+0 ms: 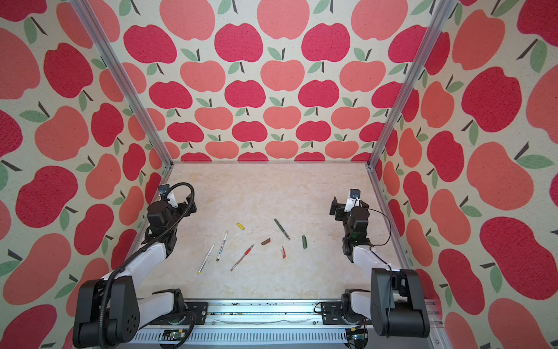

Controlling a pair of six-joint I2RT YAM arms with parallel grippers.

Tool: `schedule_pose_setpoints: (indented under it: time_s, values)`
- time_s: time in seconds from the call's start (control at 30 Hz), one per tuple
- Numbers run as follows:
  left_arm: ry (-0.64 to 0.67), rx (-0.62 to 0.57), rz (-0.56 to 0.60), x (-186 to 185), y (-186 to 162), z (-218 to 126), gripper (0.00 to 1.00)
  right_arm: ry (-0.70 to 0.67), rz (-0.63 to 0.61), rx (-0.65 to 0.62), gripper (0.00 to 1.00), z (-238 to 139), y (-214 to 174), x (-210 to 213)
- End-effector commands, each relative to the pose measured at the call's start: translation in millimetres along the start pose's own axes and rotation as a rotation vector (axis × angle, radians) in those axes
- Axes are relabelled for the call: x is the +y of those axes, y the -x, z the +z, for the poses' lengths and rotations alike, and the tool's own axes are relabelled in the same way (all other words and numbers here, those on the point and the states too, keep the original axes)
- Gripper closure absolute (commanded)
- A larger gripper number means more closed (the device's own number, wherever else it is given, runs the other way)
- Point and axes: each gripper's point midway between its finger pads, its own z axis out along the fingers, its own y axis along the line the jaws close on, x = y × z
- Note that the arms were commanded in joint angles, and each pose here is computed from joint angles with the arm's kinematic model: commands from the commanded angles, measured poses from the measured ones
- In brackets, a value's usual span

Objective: Insert the pens into the pen caps
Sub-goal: 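Move left gripper toward the green fountain pen while right arm moves forward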

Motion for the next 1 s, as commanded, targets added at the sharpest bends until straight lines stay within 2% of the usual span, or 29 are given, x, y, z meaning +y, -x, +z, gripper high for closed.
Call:
schedule_pose_setpoints:
  time_s: [0.0, 0.1, 0.27, 0.4, 0.53, 0.77, 0.87, 0.97]
  values:
    - [-0.17, 0.064, -0.029, -28, 10, -24, 0.01, 0.078, 0.275, 0.092, 0.01, -5, 8, 7]
    - [-0.361, -0.002, 0.055, -67, 36, -37, 0.01, 0.186, 0.321, 0.144, 0.01, -7, 21, 28]
    - [-0.579, 0.031, 0.327, -149, 35, -44, 0.01, 0.281, 0.367, 0.34, 0.01, -12, 24, 53]
    - [-0.805, 0.147, 0.6, -225, -11, -53, 0.01, 0.258, 0.387, 0.438, 0.01, -29, 13, 53]
    - [-0.969, 0.339, 0.824, -268, -76, -65, 0.01, 0.222, 0.369, 0.515, 0.01, -43, -1, 48]
    - [-1.118, 0.429, 0.978, -334, -134, -73, 0.0, 0.192, 0.37, 0.563, 0.01, -49, -21, 41]
    - [-1.148, 0.584, 1.027, -352, -166, -72, 0.0, 0.179, 0.363, 0.544, 0.01, -46, -16, 38]
    - [-1.164, 0.756, 1.081, -356, -196, -72, 0.02, 0.171, 0.356, 0.525, 0.01, -42, -10, 36]
